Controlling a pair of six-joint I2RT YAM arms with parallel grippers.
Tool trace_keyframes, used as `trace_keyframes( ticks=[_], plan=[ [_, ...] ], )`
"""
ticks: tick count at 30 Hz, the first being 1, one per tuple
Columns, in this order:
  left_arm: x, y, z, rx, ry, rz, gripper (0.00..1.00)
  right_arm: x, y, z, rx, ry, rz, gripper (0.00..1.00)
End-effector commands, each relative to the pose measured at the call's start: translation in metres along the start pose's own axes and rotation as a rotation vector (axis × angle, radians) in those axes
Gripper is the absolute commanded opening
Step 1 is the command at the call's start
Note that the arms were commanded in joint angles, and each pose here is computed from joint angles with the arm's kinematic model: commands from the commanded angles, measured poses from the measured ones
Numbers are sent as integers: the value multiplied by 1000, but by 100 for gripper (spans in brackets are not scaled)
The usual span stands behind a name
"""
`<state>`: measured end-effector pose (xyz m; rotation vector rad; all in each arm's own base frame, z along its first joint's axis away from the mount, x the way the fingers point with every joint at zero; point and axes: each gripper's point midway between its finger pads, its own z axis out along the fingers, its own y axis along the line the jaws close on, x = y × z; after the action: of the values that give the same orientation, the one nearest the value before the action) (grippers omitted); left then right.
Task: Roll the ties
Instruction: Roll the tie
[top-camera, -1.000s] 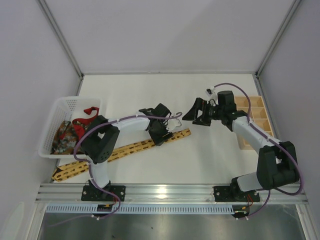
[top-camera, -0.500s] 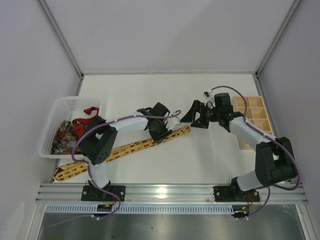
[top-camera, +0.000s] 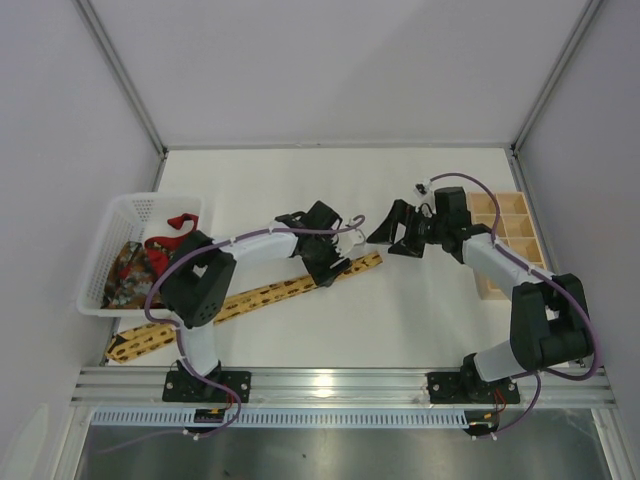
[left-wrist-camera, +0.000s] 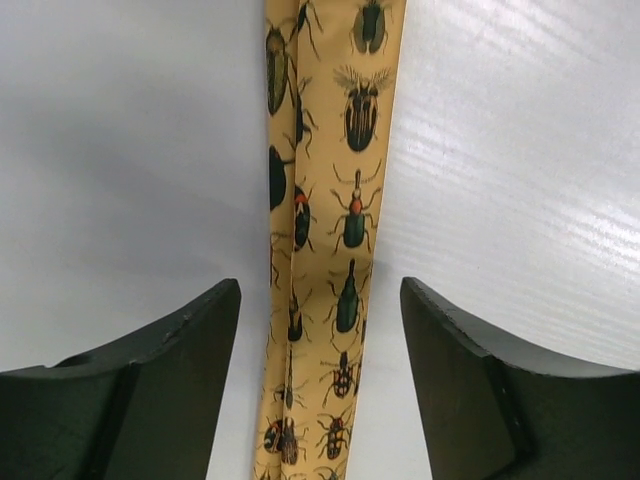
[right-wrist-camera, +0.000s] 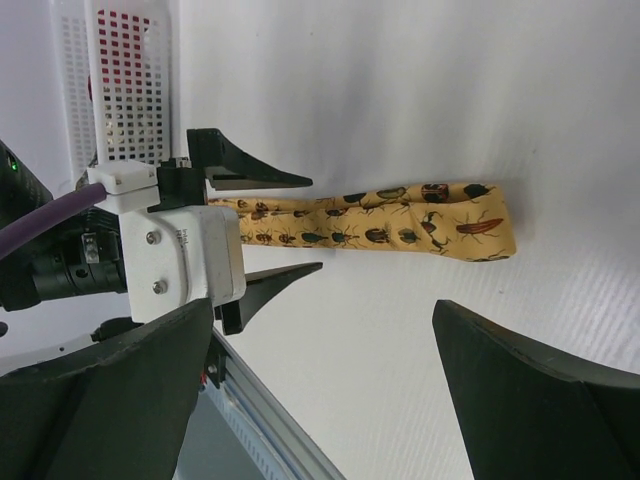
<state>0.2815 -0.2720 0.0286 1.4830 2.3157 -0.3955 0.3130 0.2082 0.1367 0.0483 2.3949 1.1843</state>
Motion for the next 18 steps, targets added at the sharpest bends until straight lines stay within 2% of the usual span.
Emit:
trace_keyframes(
  ticks=[1, 8, 13, 16, 17, 18],
  plan=[
    [-39, -3, 2, 45, -110, 41, 72, -6, -10, -8, 11, -22, 3, 100],
    [-45, -8, 22, 105, -98, 34, 73, -12, -13, -18, 14, -55, 6, 100],
    [-47, -2, 36, 73, -62, 42, 72, -11, -17, -17, 19, -57, 13, 100],
    [-48, 1, 39, 69, -57, 41, 65, -10, -17, -17, 15, -55, 14, 100],
    [-48, -1, 40, 73, -58, 47, 55, -10, -17, -17, 14, -54, 13, 100],
    [-45, -2, 40, 78, -55, 43, 51, -11, -18, -17, 17, -56, 12, 100]
  ],
)
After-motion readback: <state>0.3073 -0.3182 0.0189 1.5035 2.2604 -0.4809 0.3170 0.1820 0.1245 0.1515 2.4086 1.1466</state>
